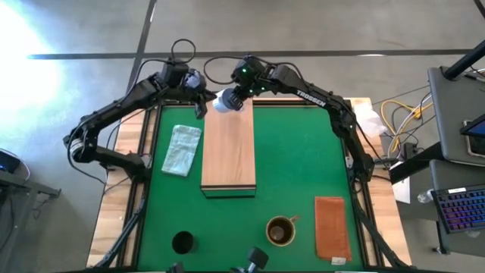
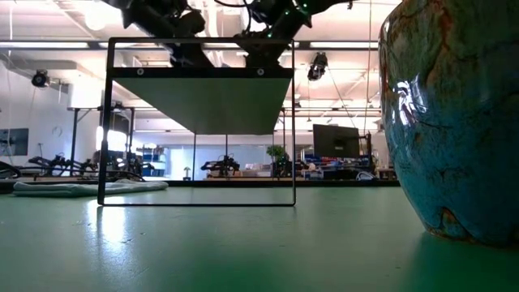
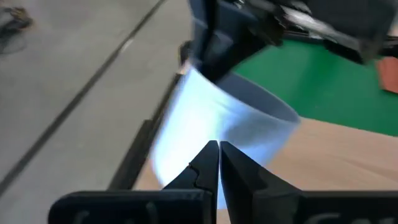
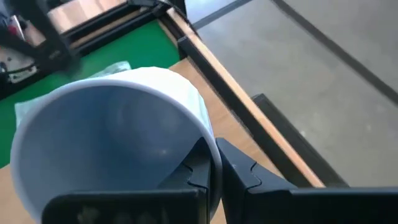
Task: Stack small to large cups/mugs on shelf
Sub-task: Put the blue mug on the shelf, then put the green mug on the shelf
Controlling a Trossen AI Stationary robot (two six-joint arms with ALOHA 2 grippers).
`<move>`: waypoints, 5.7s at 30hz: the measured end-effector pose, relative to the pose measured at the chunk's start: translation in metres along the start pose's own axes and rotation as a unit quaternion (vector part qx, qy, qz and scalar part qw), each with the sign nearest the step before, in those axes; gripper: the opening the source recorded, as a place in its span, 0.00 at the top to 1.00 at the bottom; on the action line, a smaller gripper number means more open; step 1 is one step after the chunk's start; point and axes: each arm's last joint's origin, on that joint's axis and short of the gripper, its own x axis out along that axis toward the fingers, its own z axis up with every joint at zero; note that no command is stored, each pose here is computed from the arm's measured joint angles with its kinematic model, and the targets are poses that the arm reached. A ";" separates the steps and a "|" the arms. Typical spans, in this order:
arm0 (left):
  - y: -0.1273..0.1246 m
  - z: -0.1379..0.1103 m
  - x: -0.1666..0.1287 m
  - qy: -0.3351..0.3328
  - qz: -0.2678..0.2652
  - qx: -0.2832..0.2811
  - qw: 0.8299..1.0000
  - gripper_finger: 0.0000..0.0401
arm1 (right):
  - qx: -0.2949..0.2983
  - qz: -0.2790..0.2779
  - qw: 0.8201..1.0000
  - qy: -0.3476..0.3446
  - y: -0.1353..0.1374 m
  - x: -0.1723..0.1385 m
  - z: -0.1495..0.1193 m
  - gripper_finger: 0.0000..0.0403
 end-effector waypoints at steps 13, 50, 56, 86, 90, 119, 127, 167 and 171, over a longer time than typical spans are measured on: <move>0.001 -0.024 0.025 0.046 -0.021 -0.019 0.999 1.00 | 0.006 0.031 0.999 -0.017 0.001 0.002 0.004 0.86; 0.000 -0.032 0.029 0.071 -0.024 -0.052 0.996 1.00 | 0.025 0.035 0.999 -0.019 -0.011 0.019 -0.003 0.70; -0.002 -0.032 0.030 0.070 -0.028 -0.050 0.996 1.00 | 0.015 0.037 0.999 -0.031 -0.012 0.020 -0.001 0.71; 0.001 -0.032 0.029 0.082 0.029 0.001 0.996 1.00 | 0.053 -0.010 0.990 0.128 0.041 -0.036 -0.029 0.98; 0.003 -0.028 0.030 0.065 0.034 0.015 0.997 1.00 | 0.057 -0.012 0.989 0.139 0.043 -0.030 -0.032 0.98; -0.004 -0.032 0.016 0.086 0.022 -0.006 0.996 1.00 | 0.045 0.041 0.990 0.124 0.034 -0.016 -0.028 0.98; -0.020 -0.015 -0.039 0.003 0.043 -0.030 0.999 1.00 | -0.053 0.055 0.995 0.071 0.039 -0.094 -0.021 0.98; -0.105 -0.023 -0.080 0.050 0.004 -0.217 0.975 0.71 | 0.068 0.012 0.973 0.221 0.074 -0.211 -0.190 0.65; -0.117 -0.023 -0.080 0.047 0.013 -0.215 0.975 0.71 | 0.098 0.025 0.969 0.225 0.083 -0.216 -0.213 0.67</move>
